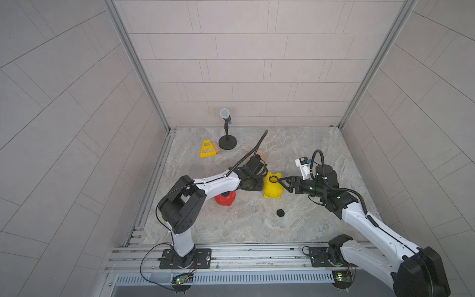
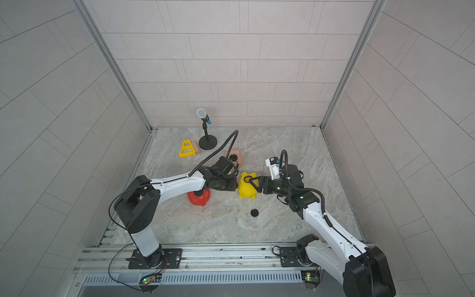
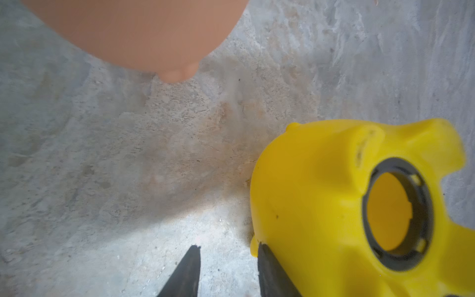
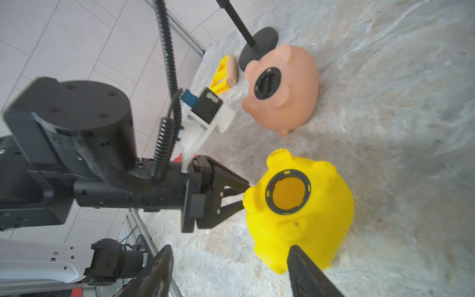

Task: Close piggy banks
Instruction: Turn over the piggy bank at the center of the board.

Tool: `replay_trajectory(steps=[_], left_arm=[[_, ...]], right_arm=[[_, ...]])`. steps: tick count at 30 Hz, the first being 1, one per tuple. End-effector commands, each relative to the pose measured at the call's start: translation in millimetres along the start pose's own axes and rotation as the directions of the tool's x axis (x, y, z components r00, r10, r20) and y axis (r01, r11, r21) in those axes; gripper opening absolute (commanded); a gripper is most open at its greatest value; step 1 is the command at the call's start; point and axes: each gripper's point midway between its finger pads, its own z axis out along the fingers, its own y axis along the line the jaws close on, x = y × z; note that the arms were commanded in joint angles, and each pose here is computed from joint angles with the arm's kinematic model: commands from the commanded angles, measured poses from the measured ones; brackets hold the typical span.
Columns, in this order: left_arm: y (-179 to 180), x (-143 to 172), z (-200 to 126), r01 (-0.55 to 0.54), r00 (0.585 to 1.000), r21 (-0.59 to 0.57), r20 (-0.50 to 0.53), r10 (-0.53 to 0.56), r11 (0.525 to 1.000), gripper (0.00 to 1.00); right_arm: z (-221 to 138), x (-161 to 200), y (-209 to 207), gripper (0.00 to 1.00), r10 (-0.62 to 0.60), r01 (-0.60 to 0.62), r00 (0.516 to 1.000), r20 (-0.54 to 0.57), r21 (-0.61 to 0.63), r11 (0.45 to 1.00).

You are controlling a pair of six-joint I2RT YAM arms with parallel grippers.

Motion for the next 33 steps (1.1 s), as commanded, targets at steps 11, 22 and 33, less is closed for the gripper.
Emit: replay_trajectory(steps=[11, 22, 33], left_arm=[[5, -3, -25, -0.021, 0.999, -0.025, 0.042, 0.022, 0.999, 0.42], [11, -5, -35, -0.018, 0.998, -0.033, 0.057, 0.02, 0.999, 0.42], [21, -3, -39, -0.001, 0.997, -0.042, 0.076, 0.004, 0.999, 0.42]], right_arm=[[-11, 55, -33, 0.75, -0.043, 0.079, 0.986, -0.163, 0.224, 0.971], [9, 64, -29, 0.76, -0.072, 0.131, 0.976, -0.206, 0.29, 0.948], [27, 65, -33, 0.74, -0.057, 0.141, 0.975, -0.213, 0.405, 0.903]])
